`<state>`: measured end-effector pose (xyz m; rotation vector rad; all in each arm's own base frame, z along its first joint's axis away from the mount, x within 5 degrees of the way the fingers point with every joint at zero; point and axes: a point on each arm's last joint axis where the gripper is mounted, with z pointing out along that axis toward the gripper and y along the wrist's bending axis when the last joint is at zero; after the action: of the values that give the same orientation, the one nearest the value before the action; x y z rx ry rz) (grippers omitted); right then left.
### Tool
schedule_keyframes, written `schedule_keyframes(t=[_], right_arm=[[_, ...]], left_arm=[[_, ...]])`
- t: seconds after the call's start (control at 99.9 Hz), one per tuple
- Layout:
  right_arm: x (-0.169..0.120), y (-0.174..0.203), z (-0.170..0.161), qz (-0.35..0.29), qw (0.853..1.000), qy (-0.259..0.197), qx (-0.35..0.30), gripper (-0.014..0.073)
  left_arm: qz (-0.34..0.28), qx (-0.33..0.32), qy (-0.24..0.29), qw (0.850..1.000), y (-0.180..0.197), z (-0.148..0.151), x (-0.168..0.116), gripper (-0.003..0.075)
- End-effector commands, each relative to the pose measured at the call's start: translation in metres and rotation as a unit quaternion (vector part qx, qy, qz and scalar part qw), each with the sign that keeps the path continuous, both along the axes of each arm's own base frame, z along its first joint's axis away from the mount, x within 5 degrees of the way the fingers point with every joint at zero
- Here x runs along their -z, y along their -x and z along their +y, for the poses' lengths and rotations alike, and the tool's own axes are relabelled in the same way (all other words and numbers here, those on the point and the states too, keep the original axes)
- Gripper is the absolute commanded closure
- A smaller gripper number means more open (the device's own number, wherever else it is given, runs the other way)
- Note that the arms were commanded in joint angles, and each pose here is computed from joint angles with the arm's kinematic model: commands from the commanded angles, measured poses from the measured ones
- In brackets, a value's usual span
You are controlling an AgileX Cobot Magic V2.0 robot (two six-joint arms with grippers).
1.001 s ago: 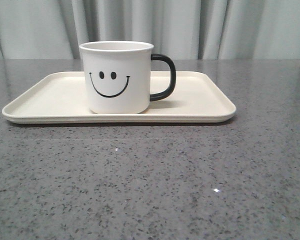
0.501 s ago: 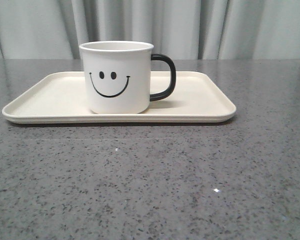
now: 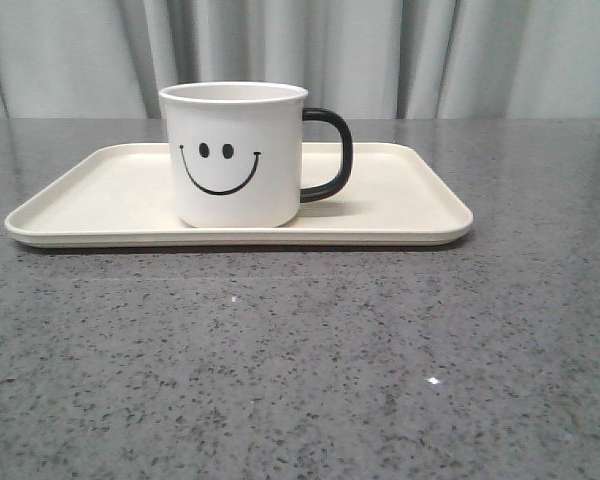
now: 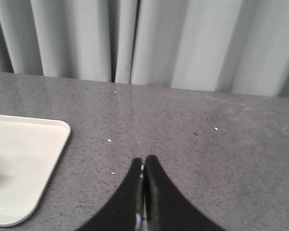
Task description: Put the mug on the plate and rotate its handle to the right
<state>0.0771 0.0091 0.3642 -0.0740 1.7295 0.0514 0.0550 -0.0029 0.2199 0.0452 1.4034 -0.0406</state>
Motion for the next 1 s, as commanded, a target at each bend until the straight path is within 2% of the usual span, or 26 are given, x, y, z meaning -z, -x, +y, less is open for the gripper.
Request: schedule_keyframes(t=[0.0, 0.21, 0.33, 0.421, 0.611, 0.761, 0.991], right_arm=[[-0.016, 0.009, 0.003, -0.062, 0.998, -0.005, -0.017, 0.0715], [-0.023, 0.036, 0.010, -0.124, 0.989, 0.013, -0.081, 0.0715], [-0.023, 0.047, 0.008, -0.146, 0.984, 0.037, -0.090, 0.0715], [-0.016, 0.048, 0.007, -0.150, 0.984, 0.038, -0.086, 0.0715], [0.033, 0.037, 0.006, -0.133, 0.988, 0.017, -0.072, 0.0715], [0.075, 0.032, 0.003, -0.140, 0.989, -0.012, -0.050, 0.0715], [0.123, 0.031, -0.002, -0.155, 0.987, -0.047, -0.024, 0.0715]], left_arm=[[-0.045, 0.000, 0.004, 0.999, 0.004, 0.000, -0.005, 0.0740], [-0.045, 0.000, 0.004, 0.999, 0.004, 0.000, -0.005, 0.0740], [-0.045, 0.000, 0.004, 0.999, 0.004, 0.000, -0.005, 0.0740], [-0.045, 0.000, 0.004, 0.999, 0.004, 0.000, -0.005, 0.0740], [-0.045, 0.000, 0.004, 0.999, 0.004, 0.000, -0.005, 0.0740], [-0.045, 0.000, 0.004, 0.999, 0.004, 0.000, -0.005, 0.0740], [-0.045, 0.000, 0.004, 0.999, 0.004, 0.000, -0.005, 0.0740]])
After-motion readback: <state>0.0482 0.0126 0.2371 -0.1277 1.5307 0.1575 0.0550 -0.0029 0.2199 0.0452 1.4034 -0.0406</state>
